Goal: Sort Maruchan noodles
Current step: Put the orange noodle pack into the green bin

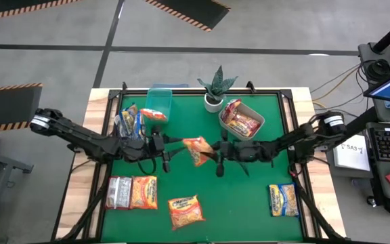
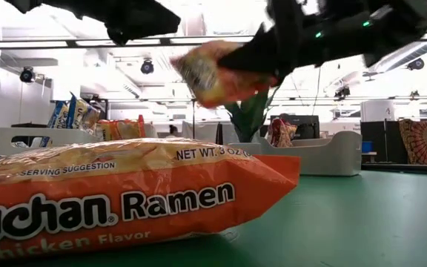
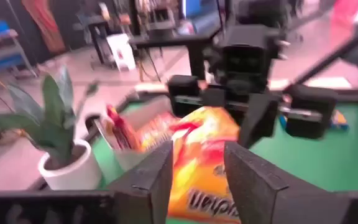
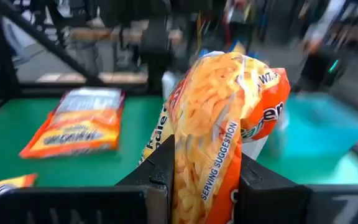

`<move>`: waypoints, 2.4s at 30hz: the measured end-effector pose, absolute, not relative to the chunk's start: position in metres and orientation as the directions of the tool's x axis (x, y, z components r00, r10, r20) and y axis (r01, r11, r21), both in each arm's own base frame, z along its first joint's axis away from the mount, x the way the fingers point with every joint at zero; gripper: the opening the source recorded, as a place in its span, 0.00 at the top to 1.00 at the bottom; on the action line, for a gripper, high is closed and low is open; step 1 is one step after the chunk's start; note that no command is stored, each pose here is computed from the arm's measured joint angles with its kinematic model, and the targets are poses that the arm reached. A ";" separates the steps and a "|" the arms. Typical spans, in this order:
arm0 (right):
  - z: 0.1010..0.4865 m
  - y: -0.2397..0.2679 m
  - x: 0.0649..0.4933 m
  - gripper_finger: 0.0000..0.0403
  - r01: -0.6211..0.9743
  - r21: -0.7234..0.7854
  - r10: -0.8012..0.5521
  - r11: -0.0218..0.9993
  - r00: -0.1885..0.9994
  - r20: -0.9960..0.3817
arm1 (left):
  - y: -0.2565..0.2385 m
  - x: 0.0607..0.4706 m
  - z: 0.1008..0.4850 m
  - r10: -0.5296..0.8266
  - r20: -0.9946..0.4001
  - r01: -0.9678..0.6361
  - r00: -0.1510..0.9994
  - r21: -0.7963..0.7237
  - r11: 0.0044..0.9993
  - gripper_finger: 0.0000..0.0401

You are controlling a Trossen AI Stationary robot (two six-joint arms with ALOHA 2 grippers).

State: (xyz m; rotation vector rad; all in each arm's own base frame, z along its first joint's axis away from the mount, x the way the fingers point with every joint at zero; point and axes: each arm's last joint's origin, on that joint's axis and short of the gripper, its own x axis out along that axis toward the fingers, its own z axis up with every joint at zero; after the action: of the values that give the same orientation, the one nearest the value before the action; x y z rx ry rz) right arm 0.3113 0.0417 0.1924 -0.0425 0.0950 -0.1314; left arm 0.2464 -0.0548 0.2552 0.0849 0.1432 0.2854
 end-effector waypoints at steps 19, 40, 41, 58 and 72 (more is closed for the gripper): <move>0.215 0.059 0.295 0.83 0.171 -0.449 -0.156 0.877 0.985 0.070 | -0.038 0.269 0.242 0.151 0.088 -0.159 0.985 0.092 0.983 0.45; 0.214 0.059 0.296 0.83 0.149 -0.432 -0.139 0.890 0.989 0.057 | -0.034 0.291 0.235 0.111 0.076 -0.119 0.991 0.106 0.987 0.90; 0.215 0.059 0.296 0.82 0.154 -0.418 -0.143 0.895 0.988 0.057 | -0.034 0.291 0.235 0.112 0.075 -0.120 0.991 0.107 0.987 0.93; 0.246 0.050 0.277 0.44 0.347 -0.249 -0.334 0.904 0.938 0.096 | -0.011 0.266 0.260 0.216 0.018 -0.213 0.976 0.258 0.942 0.96; 0.267 0.043 0.258 0.40 0.377 -0.259 -0.368 0.889 0.926 0.086 | 0.090 0.221 0.305 0.606 -0.277 -0.362 0.745 0.596 0.717 0.96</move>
State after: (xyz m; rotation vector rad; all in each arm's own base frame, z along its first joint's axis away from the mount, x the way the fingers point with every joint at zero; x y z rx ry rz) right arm 0.2578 0.0435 0.2675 -0.2762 -0.0346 -0.3872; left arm 0.2215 0.0897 0.3047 0.5427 0.4836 0.5590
